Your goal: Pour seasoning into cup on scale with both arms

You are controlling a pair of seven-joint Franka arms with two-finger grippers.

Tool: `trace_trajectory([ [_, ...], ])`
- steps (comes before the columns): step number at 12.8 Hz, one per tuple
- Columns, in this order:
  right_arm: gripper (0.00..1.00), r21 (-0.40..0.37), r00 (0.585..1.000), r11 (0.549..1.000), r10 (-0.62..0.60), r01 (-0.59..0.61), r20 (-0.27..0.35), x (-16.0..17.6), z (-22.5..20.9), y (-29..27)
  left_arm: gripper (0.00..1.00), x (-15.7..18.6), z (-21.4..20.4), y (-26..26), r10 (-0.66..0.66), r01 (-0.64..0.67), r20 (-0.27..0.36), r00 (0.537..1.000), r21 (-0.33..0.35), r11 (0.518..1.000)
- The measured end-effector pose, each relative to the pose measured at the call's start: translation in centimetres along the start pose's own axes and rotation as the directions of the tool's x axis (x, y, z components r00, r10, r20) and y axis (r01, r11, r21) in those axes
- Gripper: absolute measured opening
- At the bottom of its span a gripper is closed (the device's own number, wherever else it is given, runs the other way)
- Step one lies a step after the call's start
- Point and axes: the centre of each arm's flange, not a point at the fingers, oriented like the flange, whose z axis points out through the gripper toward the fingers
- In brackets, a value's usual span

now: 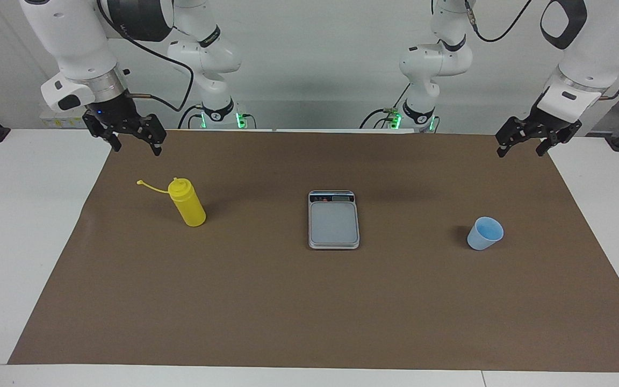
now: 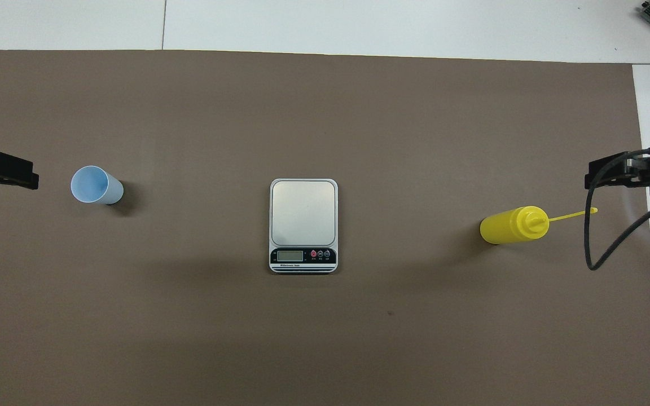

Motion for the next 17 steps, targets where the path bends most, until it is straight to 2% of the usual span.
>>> trace_trajectory([
  [5,1.0,0.0,1.0,1.0,0.0,0.0,0.0,0.0,0.0,0.0,1.0,0.1,0.2,-0.3,-0.007,0.007,-0.008,1.0,0.0,1.0],
  [9,1.0,0.0,1.0,1.0,0.0,0.0,0.0,0.0,0.0,0.0,1.0,0.1,1.9,-0.1,-0.003,0.003,-0.048,0.999,0.001,1.0],
  [12,1.0,0.0,1.0,1.0,0.0,0.0,0.0,0.0,0.0,0.0,1.0,0.1,4.4,0.0,-0.001,0.001,-0.078,0.997,0.001,1.0],
  [17,1.0,0.0,1.0,1.0,0.0,0.0,0.0,0.0,0.0,0.0,1.0,0.3,10.2,0.1,0.001,-0.001,-0.087,0.996,0.001,1.0],
])
